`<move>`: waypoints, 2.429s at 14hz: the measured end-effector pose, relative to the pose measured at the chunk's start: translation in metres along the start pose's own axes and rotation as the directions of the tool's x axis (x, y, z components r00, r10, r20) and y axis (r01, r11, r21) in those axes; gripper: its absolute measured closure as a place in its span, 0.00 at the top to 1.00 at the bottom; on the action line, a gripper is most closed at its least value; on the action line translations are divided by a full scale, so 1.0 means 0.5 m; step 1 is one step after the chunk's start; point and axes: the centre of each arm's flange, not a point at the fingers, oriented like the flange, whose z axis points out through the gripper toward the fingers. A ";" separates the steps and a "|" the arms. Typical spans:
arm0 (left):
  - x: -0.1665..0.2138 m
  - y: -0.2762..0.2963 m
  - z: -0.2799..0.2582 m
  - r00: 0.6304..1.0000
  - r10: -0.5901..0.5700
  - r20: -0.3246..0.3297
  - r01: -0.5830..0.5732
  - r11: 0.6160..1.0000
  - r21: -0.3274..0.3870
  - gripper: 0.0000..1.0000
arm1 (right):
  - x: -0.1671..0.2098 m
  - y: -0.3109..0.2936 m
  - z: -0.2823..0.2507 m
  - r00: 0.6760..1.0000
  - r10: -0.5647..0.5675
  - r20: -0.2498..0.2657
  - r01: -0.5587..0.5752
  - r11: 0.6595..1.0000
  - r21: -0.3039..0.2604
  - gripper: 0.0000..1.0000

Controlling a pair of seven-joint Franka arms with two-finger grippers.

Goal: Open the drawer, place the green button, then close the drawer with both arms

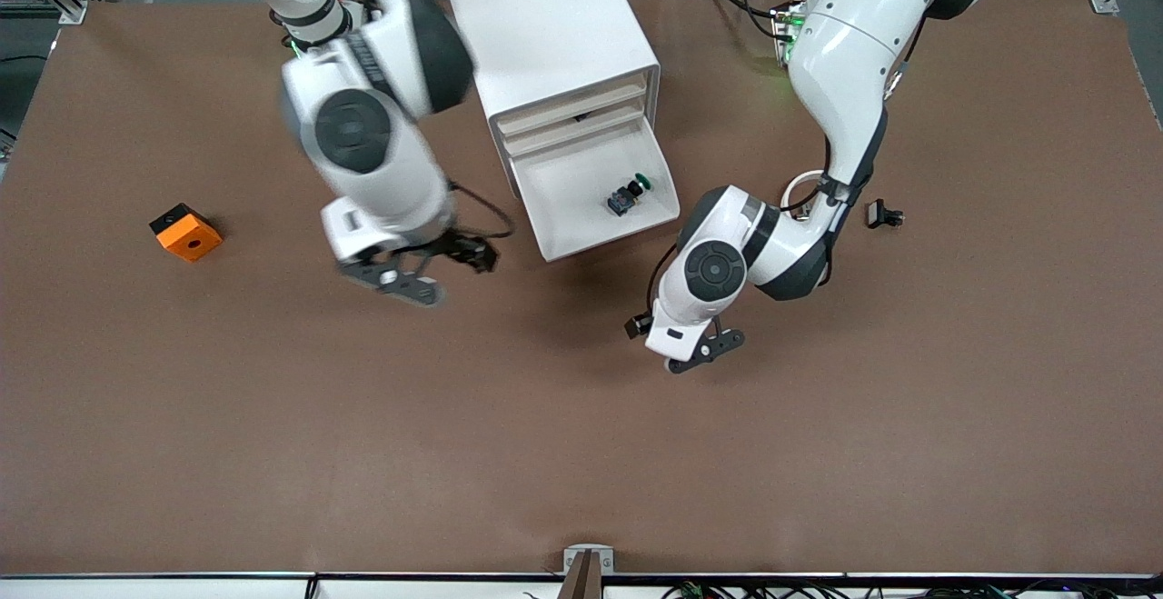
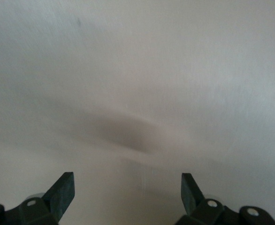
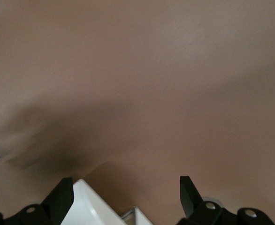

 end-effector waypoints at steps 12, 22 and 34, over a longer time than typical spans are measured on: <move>-0.204 0.049 0.055 0.987 0.048 0.154 -0.062 0.994 0.088 1.00 | 0.232 0.632 -0.172 0.975 -0.208 0.075 0.208 0.978 0.016 1.00; -0.321 0.053 0.072 0.936 -0.048 0.349 -0.020 0.982 0.187 1.00 | 0.193 0.674 -0.258 0.968 -0.229 0.100 0.231 0.973 -0.015 1.00; -0.427 0.074 0.098 0.901 -0.100 0.423 0.002 0.974 0.226 1.00 | 0.067 0.742 -0.356 0.973 -0.210 0.093 0.208 0.978 0.037 1.00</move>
